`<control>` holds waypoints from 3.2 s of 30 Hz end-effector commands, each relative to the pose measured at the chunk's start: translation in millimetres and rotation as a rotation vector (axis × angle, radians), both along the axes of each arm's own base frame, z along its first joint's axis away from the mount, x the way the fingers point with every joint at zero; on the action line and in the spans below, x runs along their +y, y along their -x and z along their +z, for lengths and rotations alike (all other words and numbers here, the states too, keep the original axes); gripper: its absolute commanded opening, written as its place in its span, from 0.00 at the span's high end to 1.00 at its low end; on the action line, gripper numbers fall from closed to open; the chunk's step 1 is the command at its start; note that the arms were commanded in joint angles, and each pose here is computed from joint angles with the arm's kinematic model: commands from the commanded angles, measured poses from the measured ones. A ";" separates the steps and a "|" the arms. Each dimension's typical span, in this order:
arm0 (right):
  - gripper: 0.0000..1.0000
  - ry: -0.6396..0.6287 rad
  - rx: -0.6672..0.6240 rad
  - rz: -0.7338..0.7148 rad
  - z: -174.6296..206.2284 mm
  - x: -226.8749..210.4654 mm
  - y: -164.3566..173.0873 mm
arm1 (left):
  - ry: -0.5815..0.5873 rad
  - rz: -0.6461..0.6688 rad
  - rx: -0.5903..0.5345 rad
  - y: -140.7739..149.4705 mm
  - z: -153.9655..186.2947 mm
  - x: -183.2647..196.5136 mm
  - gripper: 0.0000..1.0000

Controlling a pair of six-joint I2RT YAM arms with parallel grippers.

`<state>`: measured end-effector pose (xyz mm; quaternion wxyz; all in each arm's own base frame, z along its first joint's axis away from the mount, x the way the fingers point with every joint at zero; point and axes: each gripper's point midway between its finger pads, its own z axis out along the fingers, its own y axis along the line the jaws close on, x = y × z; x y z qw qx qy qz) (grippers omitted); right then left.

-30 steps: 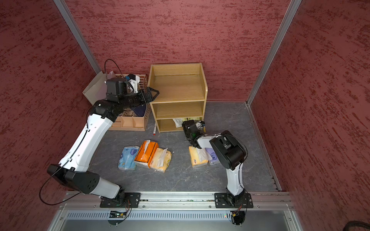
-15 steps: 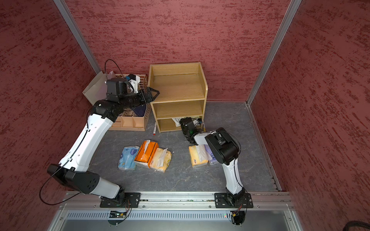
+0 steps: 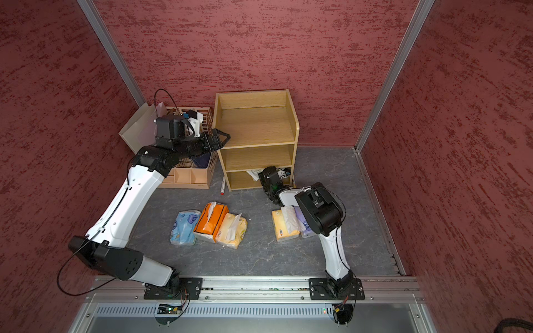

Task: Remove the tissue boxes from the shelf
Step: Pick up a box of tissues from the shelf, then place the box of tissues at the center of the board, then pick up a box of tissues from the shelf.

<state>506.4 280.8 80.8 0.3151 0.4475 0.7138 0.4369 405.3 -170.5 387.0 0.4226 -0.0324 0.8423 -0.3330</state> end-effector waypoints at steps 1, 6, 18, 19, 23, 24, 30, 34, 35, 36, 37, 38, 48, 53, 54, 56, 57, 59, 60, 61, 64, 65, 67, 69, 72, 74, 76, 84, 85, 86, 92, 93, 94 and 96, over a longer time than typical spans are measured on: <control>1.00 0.043 0.031 -0.007 7.4 -17.0 4.8 | 0.014 0.012 -0.038 7.8 13.1 5.7 0.00; 1.00 0.065 0.071 0.023 19.2 -23.4 27.5 | 0.024 0.013 -0.045 13.9 16.6 6.5 0.00; 1.00 0.126 0.225 0.105 6.6 -35.7 102.7 | 0.047 0.005 -0.053 27.9 21.4 7.2 0.00; 1.00 0.133 0.230 0.115 6.2 -33.1 107.9 | 0.050 0.001 -0.054 29.5 22.5 6.7 0.00; 1.00 0.155 0.252 0.156 7.2 -18.6 127.4 | 0.052 0.001 -0.060 36.2 25.2 8.4 0.00; 1.00 0.160 0.262 0.166 6.8 -14.6 133.6 | 0.053 0.000 -0.062 38.0 25.3 8.9 0.00; 1.00 0.195 0.314 0.175 6.9 -7.8 174.3 | 0.052 0.006 -0.074 47.4 28.8 12.7 0.00; 1.00 0.227 0.349 0.216 4.7 -1.0 201.0 | 0.062 -0.002 -0.077 50.5 30.3 11.7 0.00; 1.00 0.233 0.351 0.224 5.6 1.0 206.4 | 0.067 -0.005 -0.077 51.3 31.1 11.2 0.00; 1.00 0.238 0.356 0.234 5.7 4.3 213.2 | 0.071 -0.008 -0.079 51.9 32.2 10.7 0.00; 1.00 0.243 0.364 0.239 5.1 6.5 219.1 | 0.075 -0.010 -0.079 52.4 32.9 10.3 0.00; 1.00 0.249 0.374 0.242 4.0 7.3 225.4 | 0.078 -0.011 -0.081 52.6 33.7 10.0 0.00; 1.00 0.316 0.434 0.258 -6.3 4.8 276.9 | 0.101 -0.030 -0.075 57.8 31.5 6.4 0.00; 1.00 0.330 0.459 0.253 -13.1 5.4 300.5 | 0.105 -0.030 -0.076 58.6 29.3 5.7 0.00; 1.00 0.327 0.460 0.249 -14.5 5.0 304.2 | 0.103 -0.028 -0.077 58.0 28.5 6.1 0.00; 1.00 0.329 0.462 0.253 -15.2 5.6 310.9 | 0.097 -0.028 -0.076 57.3 27.0 6.1 0.00; 1.00 0.336 0.456 0.259 -14.0 6.1 313.6 | 0.095 -0.027 -0.075 56.7 26.1 6.1 0.00; 0.99 0.343 0.439 0.275 -9.8 8.1 317.0 | 0.095 -0.025 -0.074 55.7 25.2 6.5 0.00; 0.87 0.355 0.423 0.283 -9.0 8.9 316.9 | 0.096 -0.028 -0.073 55.5 24.7 5.6 0.00; 0.75 0.334 0.383 0.290 4.4 10.0 314.8 | 0.098 -0.029 -0.075 55.3 25.2 5.3 0.00; 0.51 0.331 0.250 0.277 36.5 4.1 302.5 | 0.097 -0.029 -0.075 54.0 24.4 5.0 0.00; 0.47 0.335 0.192 0.263 50.6 -1.3 297.1 | 0.097 -0.028 -0.077 53.4 24.7 5.0 0.00; 0.42 0.340 0.128 0.215 73.9 -17.4 288.8 | 0.096 -0.038 -0.079 52.7 25.0 3.3 0.00; 0.40 0.343 0.073 0.176 95.7 -36.1 277.1 | 0.094 -0.052 -0.080 52.1 25.7 0.8 0.00; 0.39 0.311 0.030 0.126 113.2 -59.4 256.0 | 0.088 -0.055 -0.079 49.1 25.2 -0.2 0.00; 0.39 0.235 0.009 0.112 114.0 -69.0 235.2 | 0.079 -0.055 -0.083 46.6 25.0 -0.4 0.00; 0.39 0.155 -0.009 0.104 111.9 -72.8 214.4 | 0.068 -0.059 -0.077 43.6 22.7 -1.4 0.00; 0.39 0.121 0.018 0.259 106.9 -35.8 139.8 | 0.043 -0.054 -0.077 33.7 18.7 -0.2 0.00; 0.39 0.125 0.035 0.270 97.9 -30.8 131.1 | 0.043 -0.055 -0.078 33.0 18.9 -0.9 0.00; 0.40 0.129 0.052 0.275 90.8 -26.7 123.7 | 0.043 -0.053 -0.075 31.1 17.7 -0.4 0.00; 0.41 0.137 0.075 0.197 64.8 -28.0 94.9 | 0.052 -0.059 -0.074 24.7 18.6 -3.7 0.00; 0.40 0.131 0.072 0.180 62.4 -30.2 90.4 | 0.053 -0.059 -0.075 23.7 18.7 -4.0 0.00; 0.41 0.122 0.064 0.165 60.5 -31.7 85.1 | 0.053 -0.059 -0.077 22.7 18.7 -4.2 0.00; 0.41 0.106 0.047 0.144 55.2 -33.2 74.3 | 0.052 -0.058 -0.075 21.6 17.4 -4.4 0.00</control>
